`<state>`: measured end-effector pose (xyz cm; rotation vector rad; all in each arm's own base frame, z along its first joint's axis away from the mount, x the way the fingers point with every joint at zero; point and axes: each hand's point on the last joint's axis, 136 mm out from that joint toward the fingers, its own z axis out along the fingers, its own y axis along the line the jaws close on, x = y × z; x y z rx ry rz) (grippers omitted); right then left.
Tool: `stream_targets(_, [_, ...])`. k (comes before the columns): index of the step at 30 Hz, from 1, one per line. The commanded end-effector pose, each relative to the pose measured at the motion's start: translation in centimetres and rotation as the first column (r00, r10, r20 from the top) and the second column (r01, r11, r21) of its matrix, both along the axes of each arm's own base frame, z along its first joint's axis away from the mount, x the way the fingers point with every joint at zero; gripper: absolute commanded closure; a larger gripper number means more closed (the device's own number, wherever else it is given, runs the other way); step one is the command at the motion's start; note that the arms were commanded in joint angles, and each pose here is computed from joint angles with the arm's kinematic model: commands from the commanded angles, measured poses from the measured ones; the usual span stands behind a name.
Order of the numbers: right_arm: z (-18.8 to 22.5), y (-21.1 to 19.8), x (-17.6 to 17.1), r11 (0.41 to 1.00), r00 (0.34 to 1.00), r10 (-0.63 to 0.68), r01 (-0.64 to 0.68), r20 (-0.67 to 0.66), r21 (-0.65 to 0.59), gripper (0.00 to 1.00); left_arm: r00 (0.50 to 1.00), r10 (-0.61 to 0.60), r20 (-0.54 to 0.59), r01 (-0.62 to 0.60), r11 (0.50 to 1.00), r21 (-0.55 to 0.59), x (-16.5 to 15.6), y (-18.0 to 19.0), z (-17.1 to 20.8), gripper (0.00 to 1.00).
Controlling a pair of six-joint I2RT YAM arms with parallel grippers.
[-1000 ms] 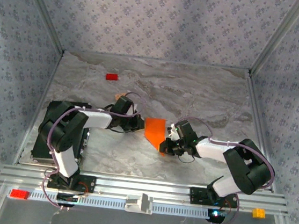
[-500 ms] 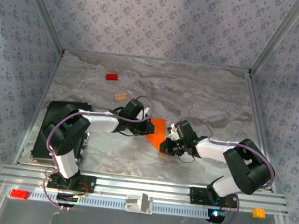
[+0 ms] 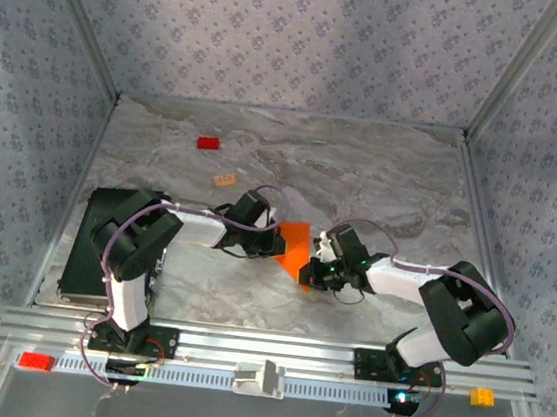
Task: Fold a paper plane with a square sheet of paper (pick it up from the middle)
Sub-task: Third fold the triangle at the center of the table.
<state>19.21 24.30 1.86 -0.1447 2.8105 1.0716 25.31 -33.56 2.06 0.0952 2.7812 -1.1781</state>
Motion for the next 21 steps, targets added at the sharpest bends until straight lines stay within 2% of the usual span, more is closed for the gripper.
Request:
stream_targets(1, [0.0, -0.7, -0.2, 0.999, 0.999, -0.014, 0.013, -0.029, -0.041, 0.98, 0.999, 0.011, -0.036, -0.009, 0.997, 0.073, -1.0, 1.4, -2.6, 0.96])
stream_targets(5, [2.5, 1.4, 1.0, 0.999, 1.000, 0.028, -0.028, 0.009, 0.037, 0.97, 0.999, 0.017, -0.038, -0.013, 0.996, 0.087, -1.2, 1.9, -3.0, 0.96])
stream_targets(9, [3.3, 3.0, 1.9, 0.996, 0.997, 0.067, -0.069, 0.032, 0.048, 0.97, 0.999, 0.018, -0.036, -0.014, 0.995, 0.094, -1.1, 1.9, -3.0, 0.96])
stream_targets(15, [0.7, 4.0, 2.4, 0.997, 0.997, 0.078, -0.078, -0.014, 0.013, 0.97, 0.999, 0.015, -0.036, -0.011, 0.996, 0.094, -1.1, 1.8, -3.0, 0.97])
stream_targets(21, [-1.5, 2.7, 1.0, 0.996, 0.995, 0.076, -0.079, -0.059, -0.050, 0.97, 0.999, 0.015, -0.039, -0.011, 0.995, 0.096, -1.1, 1.8, -3.3, 0.97])
